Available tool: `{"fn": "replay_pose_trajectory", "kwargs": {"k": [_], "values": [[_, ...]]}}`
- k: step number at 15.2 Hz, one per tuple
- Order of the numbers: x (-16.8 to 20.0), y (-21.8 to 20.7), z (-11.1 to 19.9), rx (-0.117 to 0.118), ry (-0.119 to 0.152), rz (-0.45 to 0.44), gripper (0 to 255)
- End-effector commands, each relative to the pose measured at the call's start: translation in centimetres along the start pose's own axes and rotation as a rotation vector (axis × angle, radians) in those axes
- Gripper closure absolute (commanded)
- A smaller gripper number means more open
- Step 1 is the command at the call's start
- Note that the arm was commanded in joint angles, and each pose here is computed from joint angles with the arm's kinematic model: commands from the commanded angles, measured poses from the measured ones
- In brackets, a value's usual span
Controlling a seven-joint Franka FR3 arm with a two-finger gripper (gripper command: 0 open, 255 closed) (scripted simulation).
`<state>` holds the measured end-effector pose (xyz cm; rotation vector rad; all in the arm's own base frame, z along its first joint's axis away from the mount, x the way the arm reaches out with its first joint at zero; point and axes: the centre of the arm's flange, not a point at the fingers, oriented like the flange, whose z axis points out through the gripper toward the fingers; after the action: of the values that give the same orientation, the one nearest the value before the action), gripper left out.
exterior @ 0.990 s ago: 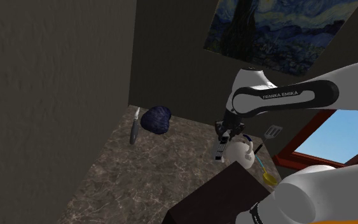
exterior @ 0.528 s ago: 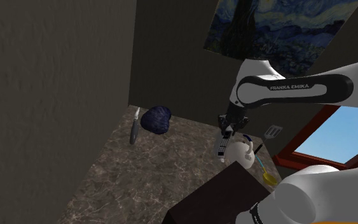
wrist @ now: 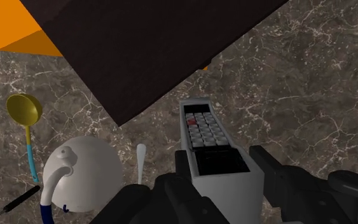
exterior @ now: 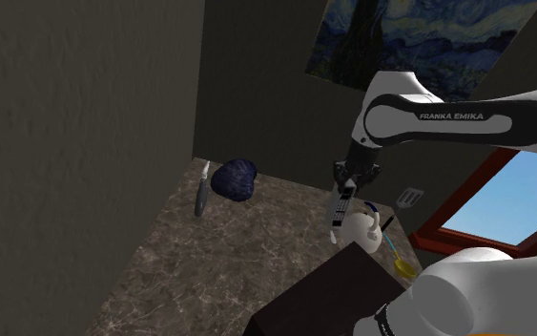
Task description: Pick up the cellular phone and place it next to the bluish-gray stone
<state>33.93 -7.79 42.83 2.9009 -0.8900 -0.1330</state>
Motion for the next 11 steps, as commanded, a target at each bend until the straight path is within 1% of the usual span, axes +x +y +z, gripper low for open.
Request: {"fn": "replay_pose_trajectory", "kwargs": {"k": [1, 11], "values": [[0.0, 0.1, -1.2, 0.0, 0.0, 0.0, 255], [-0.3, 0.7, -6.5, 0.0, 0.0, 0.0, 255]]}}
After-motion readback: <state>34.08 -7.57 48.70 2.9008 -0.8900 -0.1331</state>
